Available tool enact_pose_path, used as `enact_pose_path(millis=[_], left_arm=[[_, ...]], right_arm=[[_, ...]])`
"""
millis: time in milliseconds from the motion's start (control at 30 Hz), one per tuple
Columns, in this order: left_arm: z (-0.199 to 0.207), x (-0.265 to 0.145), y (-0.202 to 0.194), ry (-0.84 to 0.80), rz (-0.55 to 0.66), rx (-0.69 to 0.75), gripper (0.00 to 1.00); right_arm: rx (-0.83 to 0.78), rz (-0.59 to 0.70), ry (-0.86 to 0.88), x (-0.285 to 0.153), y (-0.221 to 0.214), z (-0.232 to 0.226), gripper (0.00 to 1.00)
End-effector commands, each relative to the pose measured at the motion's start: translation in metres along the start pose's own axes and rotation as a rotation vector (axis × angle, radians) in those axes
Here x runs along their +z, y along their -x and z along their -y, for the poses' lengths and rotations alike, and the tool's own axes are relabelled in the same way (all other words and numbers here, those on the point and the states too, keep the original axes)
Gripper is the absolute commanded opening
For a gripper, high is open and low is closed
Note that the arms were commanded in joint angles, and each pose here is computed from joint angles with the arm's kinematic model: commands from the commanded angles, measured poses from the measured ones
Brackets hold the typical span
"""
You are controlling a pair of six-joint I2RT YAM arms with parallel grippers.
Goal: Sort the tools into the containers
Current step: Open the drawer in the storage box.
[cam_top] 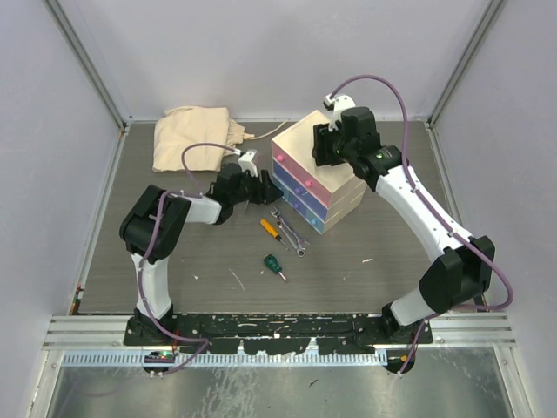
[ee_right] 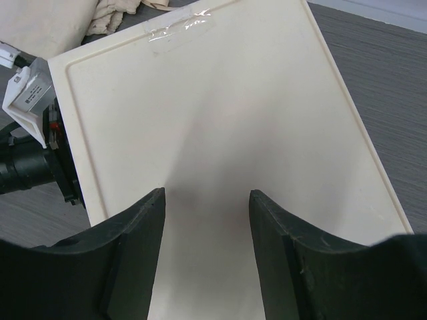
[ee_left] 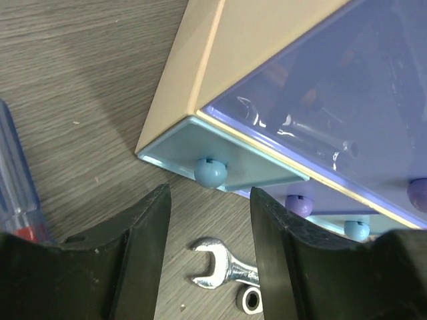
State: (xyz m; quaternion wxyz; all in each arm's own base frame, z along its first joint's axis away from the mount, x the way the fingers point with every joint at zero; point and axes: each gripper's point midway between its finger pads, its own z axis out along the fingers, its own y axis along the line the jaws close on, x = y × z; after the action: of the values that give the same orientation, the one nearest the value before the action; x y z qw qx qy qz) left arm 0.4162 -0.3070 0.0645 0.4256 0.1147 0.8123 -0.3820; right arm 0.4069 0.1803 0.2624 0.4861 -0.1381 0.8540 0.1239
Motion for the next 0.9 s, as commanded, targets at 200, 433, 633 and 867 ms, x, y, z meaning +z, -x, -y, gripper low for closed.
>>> enact_pose_path(millis=[200,433,633,867], left_arm=[[0.026,0.016,0.033,-0.171,0.087,-0.028,0.49],[0.025,0.023,0.032,-0.186,0.083,-0.04,0.44],[0.022,0.023,0.036,-0.184,0.088,-0.041,0.34],[0.019,0.016,0.043,-0.191,0.096,-0.046,0.25]], right_arm=[[0.004,-0.021,0.022,0.006,-0.008,-0.009,0.58],[0.002,-0.024,0.025,0.005,-0.009,-0.012,0.58],[-0.001,-0.033,0.023,0.006,-0.013,-0.012,0.58],[-0.004,-0.043,0.025,0.007,-0.018,-0.013,0.59]])
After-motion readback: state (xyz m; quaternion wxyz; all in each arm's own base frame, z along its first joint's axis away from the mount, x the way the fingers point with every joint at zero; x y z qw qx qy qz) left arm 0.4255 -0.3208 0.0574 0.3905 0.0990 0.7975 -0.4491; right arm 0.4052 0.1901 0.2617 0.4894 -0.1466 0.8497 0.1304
